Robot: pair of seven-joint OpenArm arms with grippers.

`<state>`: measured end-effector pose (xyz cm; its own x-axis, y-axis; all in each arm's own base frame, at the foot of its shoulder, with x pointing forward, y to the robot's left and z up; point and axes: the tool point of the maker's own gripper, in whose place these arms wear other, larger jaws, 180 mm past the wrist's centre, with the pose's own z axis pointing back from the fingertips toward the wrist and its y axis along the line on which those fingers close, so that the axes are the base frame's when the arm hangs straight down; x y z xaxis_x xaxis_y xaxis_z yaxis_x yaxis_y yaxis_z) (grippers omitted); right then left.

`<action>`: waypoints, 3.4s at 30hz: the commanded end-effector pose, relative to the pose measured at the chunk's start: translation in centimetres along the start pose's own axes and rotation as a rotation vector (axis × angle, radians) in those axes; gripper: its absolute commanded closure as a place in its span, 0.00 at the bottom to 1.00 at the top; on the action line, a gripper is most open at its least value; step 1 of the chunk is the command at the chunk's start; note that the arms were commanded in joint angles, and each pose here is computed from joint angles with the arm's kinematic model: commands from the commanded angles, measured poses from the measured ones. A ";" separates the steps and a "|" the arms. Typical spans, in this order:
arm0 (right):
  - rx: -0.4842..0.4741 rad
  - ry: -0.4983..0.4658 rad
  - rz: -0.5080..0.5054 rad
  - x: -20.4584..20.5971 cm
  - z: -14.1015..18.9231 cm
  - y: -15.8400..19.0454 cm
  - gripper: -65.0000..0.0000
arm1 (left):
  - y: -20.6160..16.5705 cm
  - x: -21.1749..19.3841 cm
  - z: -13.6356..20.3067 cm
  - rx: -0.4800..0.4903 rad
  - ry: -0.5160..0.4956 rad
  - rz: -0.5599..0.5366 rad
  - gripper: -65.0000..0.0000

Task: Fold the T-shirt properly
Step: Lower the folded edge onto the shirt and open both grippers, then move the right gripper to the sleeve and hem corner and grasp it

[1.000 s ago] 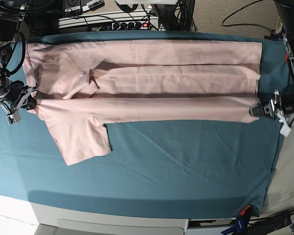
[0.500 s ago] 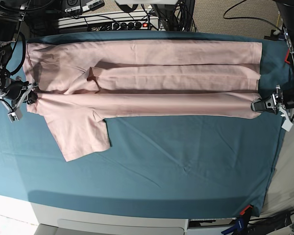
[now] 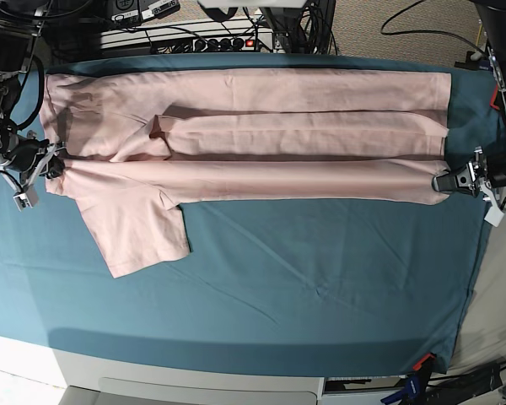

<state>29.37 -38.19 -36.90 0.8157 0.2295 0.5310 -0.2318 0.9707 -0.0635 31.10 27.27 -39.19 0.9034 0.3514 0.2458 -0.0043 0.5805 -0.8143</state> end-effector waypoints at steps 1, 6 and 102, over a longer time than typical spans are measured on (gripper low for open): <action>-0.052 -0.001 0.025 0.9 1.2 -1.7 1.00 | 0.2 0.7 1.4 0.030 -0.008 -0.022 1.00; -0.049 0.000 0.022 0.9 1.2 -1.7 1.00 | 0.1 -0.4 1.4 0.044 0.024 -0.073 1.00; 0.202 -0.226 -0.483 13.0 -10.0 4.3 0.58 | -6.2 4.8 4.0 0.080 -0.003 -0.436 0.54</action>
<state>44.45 -30.02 -38.80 0.6997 -0.3073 0.6450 0.0293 0.9144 0.4039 32.82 27.44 -32.74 0.8543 0.0585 0.5165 0.3207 0.7226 -0.6123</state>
